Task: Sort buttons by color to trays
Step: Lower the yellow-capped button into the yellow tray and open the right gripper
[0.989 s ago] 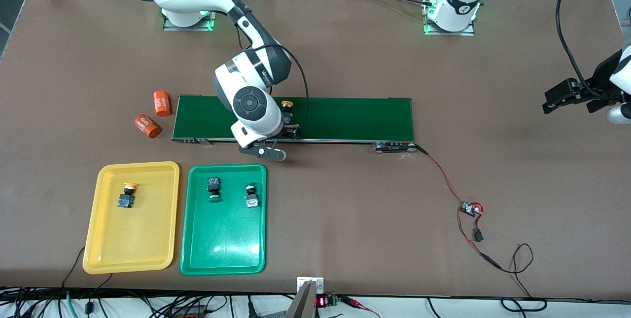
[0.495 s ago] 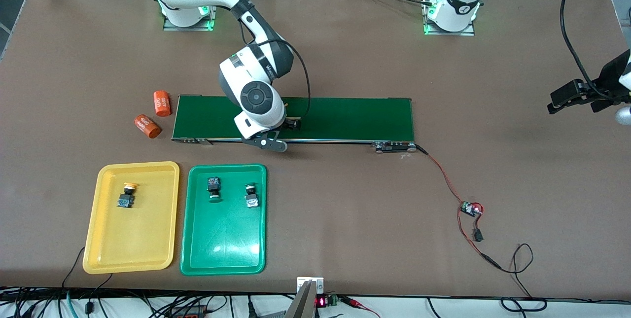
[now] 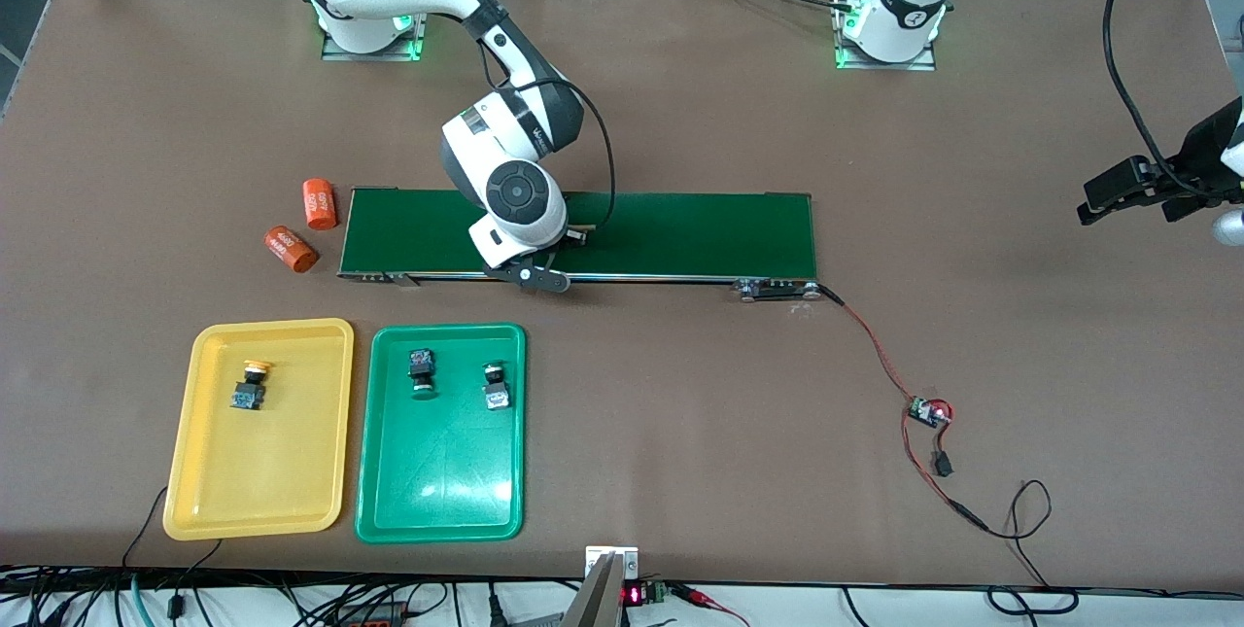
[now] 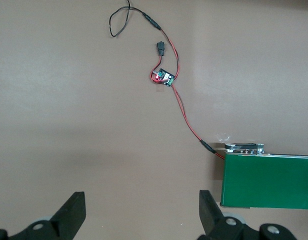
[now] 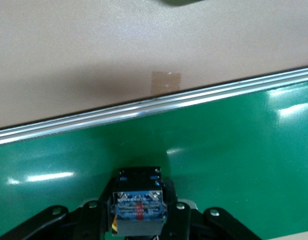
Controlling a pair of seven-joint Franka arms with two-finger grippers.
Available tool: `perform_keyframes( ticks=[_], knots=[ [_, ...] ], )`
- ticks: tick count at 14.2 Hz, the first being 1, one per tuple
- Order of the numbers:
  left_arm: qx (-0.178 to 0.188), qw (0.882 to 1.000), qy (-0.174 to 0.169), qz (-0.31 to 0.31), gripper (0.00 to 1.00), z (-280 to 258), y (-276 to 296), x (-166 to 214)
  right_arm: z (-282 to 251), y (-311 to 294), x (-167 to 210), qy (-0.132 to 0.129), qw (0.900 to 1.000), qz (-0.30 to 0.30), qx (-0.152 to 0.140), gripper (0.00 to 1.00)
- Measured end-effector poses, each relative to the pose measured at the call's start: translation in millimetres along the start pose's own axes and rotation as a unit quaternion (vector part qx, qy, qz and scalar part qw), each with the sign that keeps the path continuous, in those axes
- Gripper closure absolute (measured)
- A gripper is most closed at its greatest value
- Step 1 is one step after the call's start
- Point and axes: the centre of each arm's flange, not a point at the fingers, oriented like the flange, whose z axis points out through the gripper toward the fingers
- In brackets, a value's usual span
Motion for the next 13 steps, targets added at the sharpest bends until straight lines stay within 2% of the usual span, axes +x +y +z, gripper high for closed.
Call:
perform_keyframes(
  ticks=[3,5,9,13],
  knots=[
    [0.000,1.000,0.000,0.002,0.00,-0.5,1.8,-0.3,-6.7,5.9,6.7,0.002,1.000,0.007,0.001,0.59],
    [0.000,1.000,0.001,0.003,0.00,-1.0,3.0,-0.6,-27.6,17.8,23.9,0.010,1.000,0.013,0.011,0.59],
    [-0.001,1.000,0.001,0.008,0.00,-1.3,9.7,-0.9,-77.9,89.8,100.0,0.035,0.998,-0.003,0.042,0.59],
    [-0.001,1.000,0.001,0.014,0.00,-1.1,16.1,-1.3,-76.3,203.0,176.9,0.040,0.996,-0.060,0.049,0.59]
  ],
)
